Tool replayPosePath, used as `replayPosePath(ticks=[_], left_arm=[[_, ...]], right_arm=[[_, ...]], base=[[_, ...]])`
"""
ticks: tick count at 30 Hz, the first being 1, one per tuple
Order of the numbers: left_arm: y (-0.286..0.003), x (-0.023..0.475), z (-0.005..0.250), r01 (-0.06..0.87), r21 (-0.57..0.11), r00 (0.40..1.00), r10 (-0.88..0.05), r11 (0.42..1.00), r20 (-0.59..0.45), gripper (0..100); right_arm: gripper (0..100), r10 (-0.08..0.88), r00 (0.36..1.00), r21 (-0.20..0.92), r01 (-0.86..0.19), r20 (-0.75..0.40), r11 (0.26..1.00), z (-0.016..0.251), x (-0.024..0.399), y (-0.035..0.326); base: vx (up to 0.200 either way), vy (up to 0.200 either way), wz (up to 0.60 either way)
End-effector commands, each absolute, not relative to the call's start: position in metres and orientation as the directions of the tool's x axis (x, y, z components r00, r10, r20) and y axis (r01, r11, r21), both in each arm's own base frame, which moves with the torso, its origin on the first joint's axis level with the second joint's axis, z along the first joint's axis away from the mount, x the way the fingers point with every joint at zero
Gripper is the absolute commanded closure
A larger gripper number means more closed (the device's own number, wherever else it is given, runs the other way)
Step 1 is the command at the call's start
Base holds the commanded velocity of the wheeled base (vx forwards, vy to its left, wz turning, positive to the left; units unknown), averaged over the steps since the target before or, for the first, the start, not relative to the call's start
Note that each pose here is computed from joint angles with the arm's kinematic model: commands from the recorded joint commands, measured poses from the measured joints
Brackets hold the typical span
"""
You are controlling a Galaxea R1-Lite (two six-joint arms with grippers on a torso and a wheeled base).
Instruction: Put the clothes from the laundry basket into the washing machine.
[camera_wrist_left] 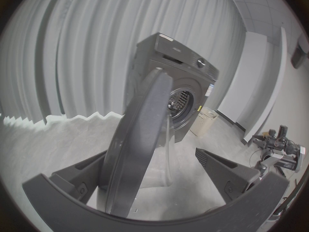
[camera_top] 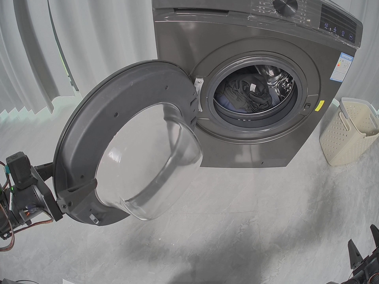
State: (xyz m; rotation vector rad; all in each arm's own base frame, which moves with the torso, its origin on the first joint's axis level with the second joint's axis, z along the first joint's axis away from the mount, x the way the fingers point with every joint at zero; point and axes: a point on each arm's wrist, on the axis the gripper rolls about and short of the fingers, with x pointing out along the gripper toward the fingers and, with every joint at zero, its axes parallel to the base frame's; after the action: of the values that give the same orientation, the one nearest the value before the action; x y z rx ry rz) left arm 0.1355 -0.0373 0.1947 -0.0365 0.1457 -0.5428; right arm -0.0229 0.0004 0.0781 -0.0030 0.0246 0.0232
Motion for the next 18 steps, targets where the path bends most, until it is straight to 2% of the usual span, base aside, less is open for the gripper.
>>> replayPosePath(ticks=[1, 4, 10, 18], left_arm=[[-0.057, 0.104, 0.193, 0.702, -0.071, 0.704, -0.705, 0.709, -0.085, 0], [-0.060, 0.091, 0.198, 0.749, -0.070, 0.658, -0.752, 0.659, -0.043, 0], [-0.055, 0.083, 0.201, 0.740, -0.072, 0.670, -0.742, 0.669, -0.009, 0], [-0.038, 0.088, 0.207, 0.596, -0.052, 0.803, -0.596, 0.801, 0.029, 0]], right_arm=[[0, 0.025, 0.999, -0.004, -0.025, -0.029, 1.000, 0.076, -0.023, 0.000], [0, 0.023, 0.999, -0.004, -0.023, -0.029, 1.000, 0.076, -0.023, 0.000], [0, 0.025, 0.999, -0.004, -0.025, -0.029, 1.000, 0.076, -0.023, 0.000], [0, 0.025, 0.999, -0.004, -0.025, -0.029, 1.000, 0.076, -0.023, 0.000]], base=[[0.000, 0.000, 0.00], [0.000, 0.000, 0.00], [0.000, 0.000, 0.00], [0.000, 0.000, 0.00]])
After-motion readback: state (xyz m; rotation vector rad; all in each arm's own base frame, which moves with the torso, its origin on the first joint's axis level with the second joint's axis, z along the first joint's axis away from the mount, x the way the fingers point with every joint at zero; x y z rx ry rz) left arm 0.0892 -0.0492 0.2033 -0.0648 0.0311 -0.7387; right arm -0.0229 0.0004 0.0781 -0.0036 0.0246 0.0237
